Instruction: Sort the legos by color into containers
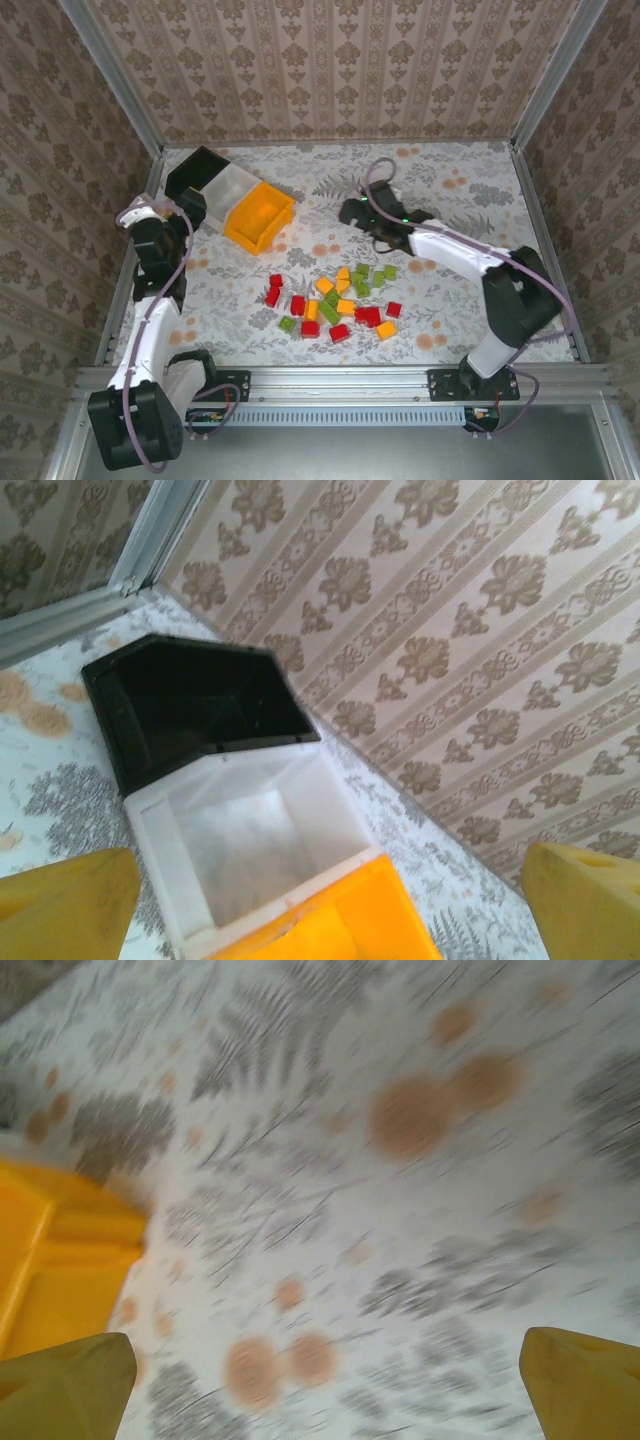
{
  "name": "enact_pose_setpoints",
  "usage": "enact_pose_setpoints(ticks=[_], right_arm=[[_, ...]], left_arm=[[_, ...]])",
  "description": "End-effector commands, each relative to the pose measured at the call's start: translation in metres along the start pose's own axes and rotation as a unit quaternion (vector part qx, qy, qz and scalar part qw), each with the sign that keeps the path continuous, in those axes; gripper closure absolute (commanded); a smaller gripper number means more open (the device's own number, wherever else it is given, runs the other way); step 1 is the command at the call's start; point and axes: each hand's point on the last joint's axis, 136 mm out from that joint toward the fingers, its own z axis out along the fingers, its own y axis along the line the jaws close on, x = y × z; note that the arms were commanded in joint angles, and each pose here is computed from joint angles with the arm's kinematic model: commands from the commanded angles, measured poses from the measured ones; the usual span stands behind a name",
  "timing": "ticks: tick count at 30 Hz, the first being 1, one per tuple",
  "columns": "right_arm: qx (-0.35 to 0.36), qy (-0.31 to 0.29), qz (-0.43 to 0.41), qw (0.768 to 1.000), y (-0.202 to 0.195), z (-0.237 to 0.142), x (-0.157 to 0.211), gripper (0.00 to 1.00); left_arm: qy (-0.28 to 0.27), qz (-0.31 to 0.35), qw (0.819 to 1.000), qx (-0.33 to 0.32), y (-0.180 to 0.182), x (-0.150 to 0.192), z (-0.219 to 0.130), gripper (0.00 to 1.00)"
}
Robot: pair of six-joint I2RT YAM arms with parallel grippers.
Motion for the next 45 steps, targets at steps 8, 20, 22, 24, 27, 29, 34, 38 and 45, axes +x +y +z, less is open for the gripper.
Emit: enact_pose_setpoints(ticks=[8, 20, 22, 24, 27, 29, 34, 38, 45], right_arm=[[-0.032, 0.054, 0.097, 0.993, 0.112, 0.055, 0.049, 0.01], [0.02, 0.092, 0.093, 0.991, 0.129, 0.111, 0.07, 0.22], [0.04, 0.103, 0.08, 0.991, 0.122, 0.112, 0.074, 0.3], [0.052, 0.102, 0.075, 0.991, 0.115, 0.111, 0.071, 0.4], [0.065, 0.104, 0.072, 0.99, 0.105, 0.109, 0.065, 0.53], [0.071, 0.107, 0.067, 0.989, 0.101, 0.109, 0.061, 0.62], [0.1, 0.113, 0.041, 0.988, 0.08, 0.105, 0.05, 0.82], [0.117, 0.108, 0.02, 0.987, 0.064, 0.098, 0.032, 0.93], [0.132, 0.109, -0.059, 0.983, 0.023, 0.064, -0.02, 1.0]], left_arm=[[0.042, -0.017, 0.999, -0.018, 0.003, 0.015, -0.022, 0.0], [0.065, -0.02, 0.998, -0.003, 0.0, 0.029, -0.026, 0.0], [0.068, -0.02, 0.997, -0.003, 0.0, 0.03, -0.025, 0.0], [0.072, -0.02, 0.997, -0.002, -0.002, 0.031, -0.025, 0.0], [0.078, -0.017, 0.997, 0.0, -0.005, 0.034, -0.023, 0.0], [0.085, -0.014, 0.996, 0.0, -0.007, 0.036, -0.022, 0.0], [0.106, 0.003, 0.994, -0.002, -0.014, 0.045, -0.016, 0.0], [0.116, 0.01, 0.993, 0.002, -0.02, 0.052, -0.014, 0.0], [0.145, 0.049, 0.988, 0.02, -0.04, 0.062, -0.015, 0.0]])
